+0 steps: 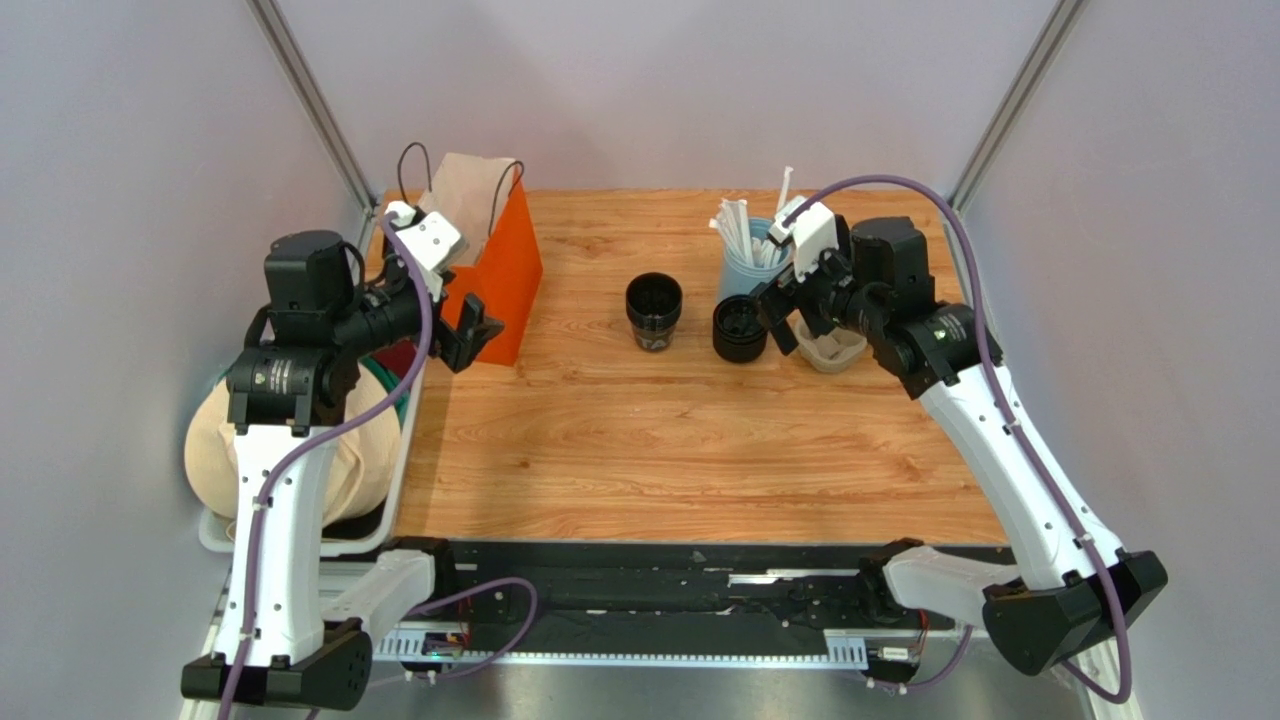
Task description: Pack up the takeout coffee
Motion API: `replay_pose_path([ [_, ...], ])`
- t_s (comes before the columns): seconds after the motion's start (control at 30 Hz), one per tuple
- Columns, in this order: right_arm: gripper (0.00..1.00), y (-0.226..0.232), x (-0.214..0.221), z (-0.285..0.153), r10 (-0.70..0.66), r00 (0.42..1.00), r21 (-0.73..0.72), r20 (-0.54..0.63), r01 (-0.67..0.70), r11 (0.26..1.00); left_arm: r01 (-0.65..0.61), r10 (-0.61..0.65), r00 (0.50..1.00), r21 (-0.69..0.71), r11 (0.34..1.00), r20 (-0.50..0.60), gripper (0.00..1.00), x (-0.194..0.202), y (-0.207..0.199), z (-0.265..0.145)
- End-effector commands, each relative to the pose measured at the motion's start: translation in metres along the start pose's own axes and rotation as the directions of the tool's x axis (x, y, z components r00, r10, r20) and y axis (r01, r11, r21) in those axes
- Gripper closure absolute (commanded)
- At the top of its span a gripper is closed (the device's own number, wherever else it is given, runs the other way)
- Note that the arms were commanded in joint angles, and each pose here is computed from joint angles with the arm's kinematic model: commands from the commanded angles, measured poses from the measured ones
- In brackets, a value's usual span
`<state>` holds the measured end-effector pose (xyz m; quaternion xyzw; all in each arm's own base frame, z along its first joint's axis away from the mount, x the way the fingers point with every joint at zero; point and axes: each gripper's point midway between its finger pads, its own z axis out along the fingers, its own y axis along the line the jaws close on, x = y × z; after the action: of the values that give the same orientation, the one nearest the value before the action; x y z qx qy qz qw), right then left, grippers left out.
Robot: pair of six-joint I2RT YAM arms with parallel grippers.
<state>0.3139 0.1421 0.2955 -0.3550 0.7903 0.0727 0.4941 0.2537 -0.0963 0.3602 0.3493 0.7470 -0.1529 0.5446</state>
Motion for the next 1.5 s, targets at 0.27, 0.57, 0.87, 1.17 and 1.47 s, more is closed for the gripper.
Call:
replay_pose_path([
  [0.27, 0.02, -0.024, -0.007, -0.003, 0.036, 0.998, 0.147, 0.059, -0.044, 0.988, -0.024, 0.023, 0.999, 0.025, 0.999, 0.037, 0.01, -0.004, -0.005, 0.001],
  [0.57, 0.07, -0.020, -0.008, 0.012, 0.084, 0.994, 0.124, 0.076, -0.093, 0.988, 0.018, -0.023, 0.998, 0.113, 0.993, 0.050, 0.01, 0.002, -0.012, 0.020],
  [0.87, 0.16, 0.039, -0.039, 0.044, 0.034, 0.998, -0.158, 0.058, -0.024, 0.987, 0.013, -0.017, 0.999, 0.100, 0.995, 0.040, 0.01, 0.007, -0.010, 0.026],
  [1.17, 0.39, 0.046, -0.053, 0.120, 0.096, 0.994, -0.154, -0.059, -0.104, 0.983, 0.010, -0.012, 0.999, 0.076, 0.997, 0.037, 0.01, 0.011, -0.010, 0.024],
  [1.47, 0.55, 0.058, -0.051, 0.175, 0.150, 0.979, -0.212, -0.142, -0.178, 0.961, 0.009, -0.012, 0.999, 0.077, 0.997, 0.040, 0.01, 0.013, -0.010, 0.024],
])
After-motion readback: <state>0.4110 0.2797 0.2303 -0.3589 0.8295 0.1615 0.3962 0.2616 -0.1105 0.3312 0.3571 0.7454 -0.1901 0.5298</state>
